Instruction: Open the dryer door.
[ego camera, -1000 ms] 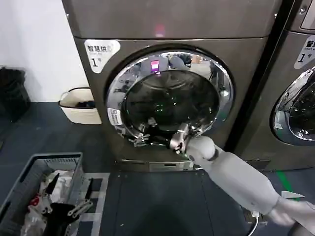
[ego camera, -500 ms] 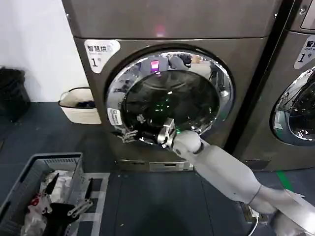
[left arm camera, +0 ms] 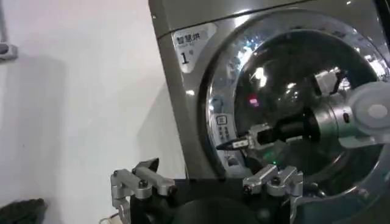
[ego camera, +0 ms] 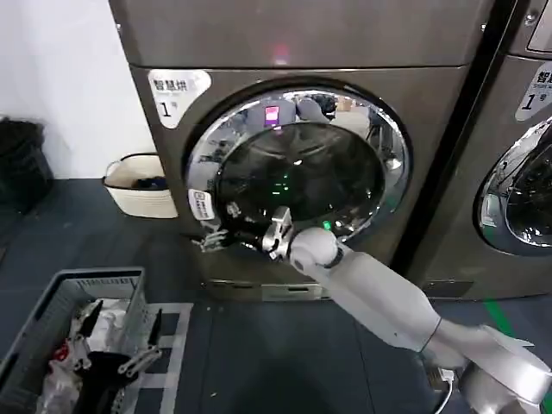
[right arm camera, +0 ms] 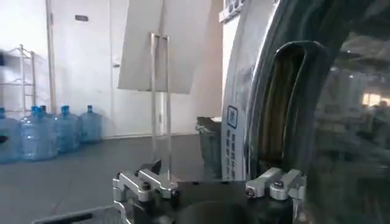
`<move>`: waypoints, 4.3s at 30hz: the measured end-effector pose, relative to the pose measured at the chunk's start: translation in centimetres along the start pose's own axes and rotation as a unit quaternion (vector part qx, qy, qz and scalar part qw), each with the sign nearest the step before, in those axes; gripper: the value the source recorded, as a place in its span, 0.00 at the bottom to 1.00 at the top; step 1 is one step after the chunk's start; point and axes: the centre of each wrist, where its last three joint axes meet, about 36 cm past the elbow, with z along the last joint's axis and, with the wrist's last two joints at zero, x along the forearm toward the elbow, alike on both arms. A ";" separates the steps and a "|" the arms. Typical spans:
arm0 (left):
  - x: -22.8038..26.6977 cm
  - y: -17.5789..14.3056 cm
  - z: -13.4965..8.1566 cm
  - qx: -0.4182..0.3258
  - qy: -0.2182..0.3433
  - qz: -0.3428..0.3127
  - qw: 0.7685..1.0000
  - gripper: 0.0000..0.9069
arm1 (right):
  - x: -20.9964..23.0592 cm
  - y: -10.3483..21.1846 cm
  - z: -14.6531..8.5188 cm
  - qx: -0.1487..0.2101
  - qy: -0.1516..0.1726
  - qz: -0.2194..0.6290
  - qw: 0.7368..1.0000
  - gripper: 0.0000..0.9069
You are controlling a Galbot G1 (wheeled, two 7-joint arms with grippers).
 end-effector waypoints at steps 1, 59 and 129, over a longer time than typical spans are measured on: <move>0.0 0.0 0.0 0.000 0.000 0.000 1.000 1.00 | 0.0 0.0 0.0 0.000 0.001 -0.002 1.000 1.00; -13.3 7.7 1.1 0.007 -0.023 0.080 0.996 1.00 | 15.3 5.6 -3.2 0.020 -0.006 -0.340 0.940 1.00; -19.1 -5.5 -3.1 -0.079 -0.194 0.456 0.865 1.00 | 48.7 -2.5 -10.4 0.173 0.167 -0.012 0.971 1.00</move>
